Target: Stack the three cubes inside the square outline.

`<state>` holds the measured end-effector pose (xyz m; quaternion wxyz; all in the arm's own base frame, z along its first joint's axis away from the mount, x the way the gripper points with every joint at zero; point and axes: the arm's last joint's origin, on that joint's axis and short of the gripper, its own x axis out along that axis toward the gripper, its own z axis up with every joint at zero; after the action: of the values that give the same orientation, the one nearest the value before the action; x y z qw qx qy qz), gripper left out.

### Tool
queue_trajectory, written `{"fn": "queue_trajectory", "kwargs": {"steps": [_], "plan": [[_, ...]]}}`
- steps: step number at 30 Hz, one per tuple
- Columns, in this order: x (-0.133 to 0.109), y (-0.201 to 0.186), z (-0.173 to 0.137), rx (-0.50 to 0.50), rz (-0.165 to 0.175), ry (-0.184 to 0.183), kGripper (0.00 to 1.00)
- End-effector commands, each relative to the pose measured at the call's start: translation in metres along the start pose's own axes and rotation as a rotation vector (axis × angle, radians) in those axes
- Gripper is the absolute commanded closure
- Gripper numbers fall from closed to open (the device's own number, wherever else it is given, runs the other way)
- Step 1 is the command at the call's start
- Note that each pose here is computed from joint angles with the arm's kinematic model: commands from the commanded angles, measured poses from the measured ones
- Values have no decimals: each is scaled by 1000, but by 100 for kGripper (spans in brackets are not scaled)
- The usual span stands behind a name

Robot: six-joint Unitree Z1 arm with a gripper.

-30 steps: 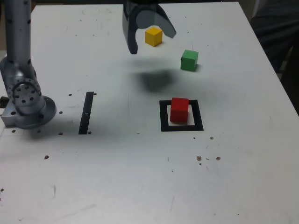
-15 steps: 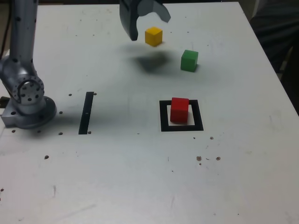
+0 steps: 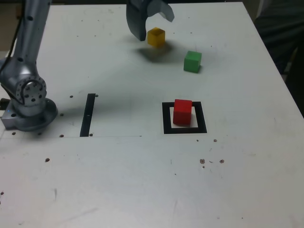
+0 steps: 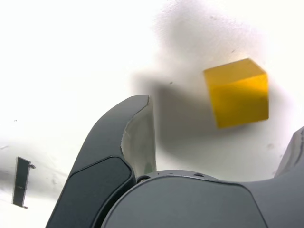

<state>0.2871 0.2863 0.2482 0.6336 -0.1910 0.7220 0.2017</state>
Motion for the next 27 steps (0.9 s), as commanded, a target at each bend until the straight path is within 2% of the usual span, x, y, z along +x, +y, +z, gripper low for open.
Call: {"fn": "queue_trajectory", "kwargs": {"steps": [1,10,17,22,27], "plan": [[5,3,7,-11,-8,6,1],[20,11,32,-23,-32,19,3],[29,15,42,-33,-46,44,10],[33,17,45,-41,-60,68,19],[35,19,48,-53,-69,75,37]]}}
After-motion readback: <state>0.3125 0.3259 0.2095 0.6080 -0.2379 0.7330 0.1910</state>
